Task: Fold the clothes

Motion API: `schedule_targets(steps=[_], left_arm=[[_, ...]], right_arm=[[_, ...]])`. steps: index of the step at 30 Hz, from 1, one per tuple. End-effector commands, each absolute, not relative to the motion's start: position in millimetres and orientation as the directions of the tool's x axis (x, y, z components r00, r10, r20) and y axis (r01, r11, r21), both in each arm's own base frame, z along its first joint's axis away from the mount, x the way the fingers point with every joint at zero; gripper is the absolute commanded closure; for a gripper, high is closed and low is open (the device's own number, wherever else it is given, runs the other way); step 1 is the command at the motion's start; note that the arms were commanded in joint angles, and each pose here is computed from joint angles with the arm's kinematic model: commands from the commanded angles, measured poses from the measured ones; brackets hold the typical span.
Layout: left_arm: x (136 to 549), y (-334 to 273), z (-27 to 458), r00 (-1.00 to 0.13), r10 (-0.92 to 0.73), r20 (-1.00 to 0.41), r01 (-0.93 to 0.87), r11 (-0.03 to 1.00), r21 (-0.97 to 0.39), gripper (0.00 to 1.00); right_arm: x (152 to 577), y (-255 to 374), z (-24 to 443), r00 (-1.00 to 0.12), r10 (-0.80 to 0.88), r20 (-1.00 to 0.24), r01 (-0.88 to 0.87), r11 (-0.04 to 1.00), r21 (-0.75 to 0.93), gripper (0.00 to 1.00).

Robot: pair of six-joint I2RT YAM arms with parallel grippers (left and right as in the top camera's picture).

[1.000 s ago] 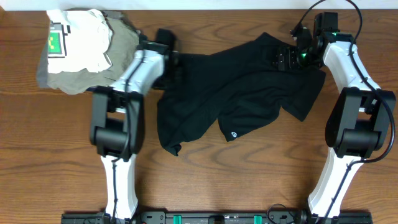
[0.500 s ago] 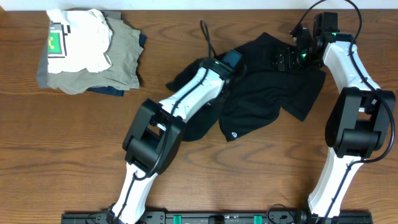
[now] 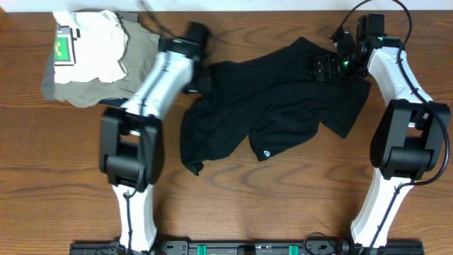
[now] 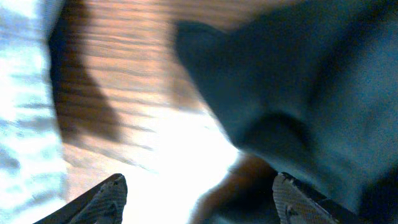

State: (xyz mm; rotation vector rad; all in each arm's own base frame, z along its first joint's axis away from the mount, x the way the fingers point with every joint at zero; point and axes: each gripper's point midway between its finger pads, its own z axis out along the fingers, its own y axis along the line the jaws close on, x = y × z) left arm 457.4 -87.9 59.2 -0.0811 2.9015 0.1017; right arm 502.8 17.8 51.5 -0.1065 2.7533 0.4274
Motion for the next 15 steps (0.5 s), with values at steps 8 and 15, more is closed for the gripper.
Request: schedule_targets(steps=[8,15], left_arm=[[496.1,-81.1,33.5,-0.950,-0.139,-0.279,-0.105,0.986,-0.131,0.27],[513.0,-84.1,18.8,-0.937,-0.141,-0.321,-0.100,0.985,-0.141,0.40]], right_arm=[[506.6,22.4,73.6,-0.916,-0.041,-0.399,-0.162,0.948,0.274,0.01],[506.6,22.4,73.5,-0.916,-0.041,-0.399,-0.162,0.948,0.273,0.01]])
